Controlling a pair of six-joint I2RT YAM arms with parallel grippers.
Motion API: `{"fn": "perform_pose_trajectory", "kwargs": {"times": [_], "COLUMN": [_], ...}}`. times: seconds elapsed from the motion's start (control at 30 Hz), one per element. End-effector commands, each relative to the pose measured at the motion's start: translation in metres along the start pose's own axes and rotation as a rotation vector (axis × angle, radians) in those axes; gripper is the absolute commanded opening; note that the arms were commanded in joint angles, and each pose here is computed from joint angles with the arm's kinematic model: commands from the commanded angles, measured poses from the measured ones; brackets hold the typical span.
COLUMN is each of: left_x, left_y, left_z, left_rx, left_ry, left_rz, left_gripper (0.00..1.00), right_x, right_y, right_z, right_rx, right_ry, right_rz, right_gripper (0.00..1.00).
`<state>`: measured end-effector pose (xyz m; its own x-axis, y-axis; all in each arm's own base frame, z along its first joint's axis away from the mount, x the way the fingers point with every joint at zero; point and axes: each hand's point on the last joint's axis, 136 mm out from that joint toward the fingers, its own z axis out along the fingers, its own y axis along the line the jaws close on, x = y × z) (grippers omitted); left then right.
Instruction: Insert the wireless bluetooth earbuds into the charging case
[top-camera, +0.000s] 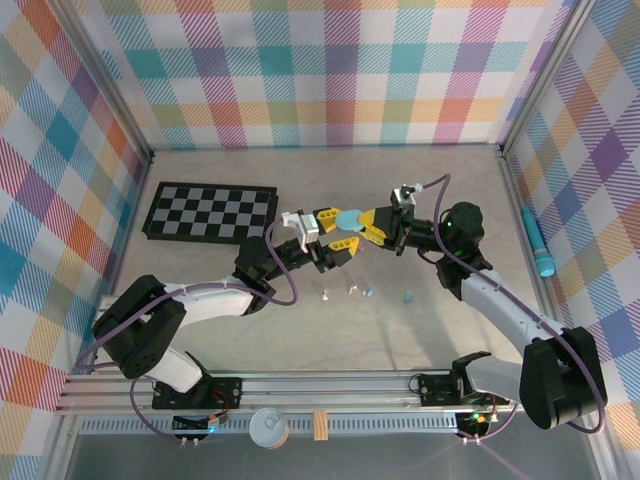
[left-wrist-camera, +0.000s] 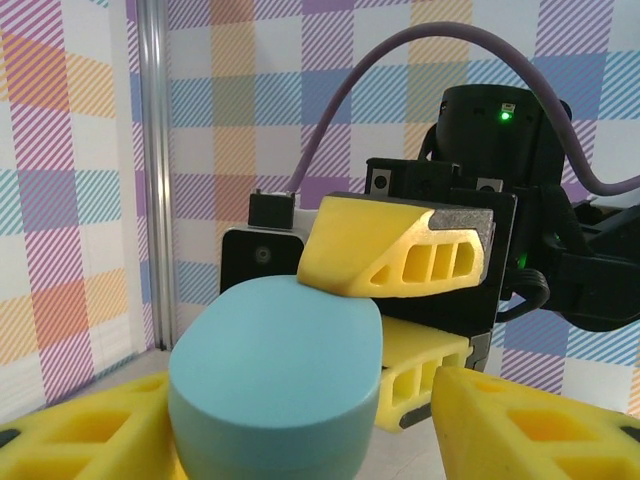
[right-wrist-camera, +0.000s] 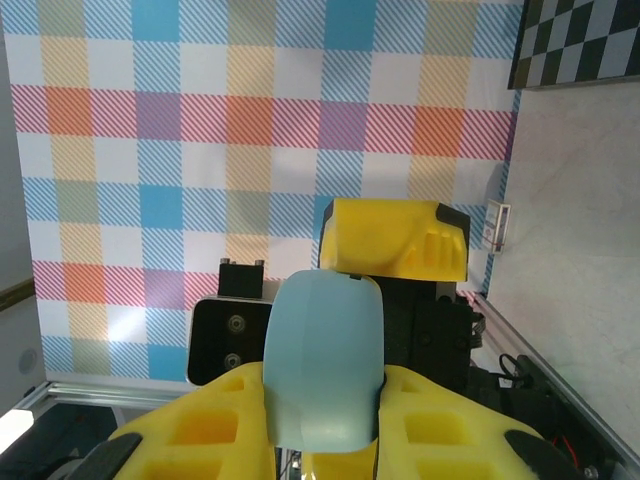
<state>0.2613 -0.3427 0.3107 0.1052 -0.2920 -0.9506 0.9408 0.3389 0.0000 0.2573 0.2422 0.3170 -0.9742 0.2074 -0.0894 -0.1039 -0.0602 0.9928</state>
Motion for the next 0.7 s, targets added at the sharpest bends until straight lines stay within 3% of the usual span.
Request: {"fn": "perform_pose_trajectory", "kwargs": {"times": [0.0,0.5,0.57,0.67], "left_x": [-0.017,-0.020,-0.021,-0.020], "left_y": [-0.007,-0.009,-0.008,-0.008], "left_z": [0.002,0.005,0.004,0.003], "left_rx": [0.057,0.084,0.081,0.081], "left_ry": [-0.056,-0.058,-0.059,-0.057], "left_rz": [0.036,0.034,0.034,0.028], "left_gripper": [0.58,0.37,0.33,0.32], "right_x": [0.000,0.001,0.000,-0.001], "right_y": [0.010,0.002,0.001,-0.001], "right_z": [0.002,0.002,0.002,0.002], "right_rx": [-0.035,-0.012,-0.008,0.004], "right_ry": [-0.001,0.000,-0.002,-0.015], "right_rz": [-0.040,-0.011,-0.009,-0.015], "right_gripper": [0.14,0.14,0.19,0.40]}}
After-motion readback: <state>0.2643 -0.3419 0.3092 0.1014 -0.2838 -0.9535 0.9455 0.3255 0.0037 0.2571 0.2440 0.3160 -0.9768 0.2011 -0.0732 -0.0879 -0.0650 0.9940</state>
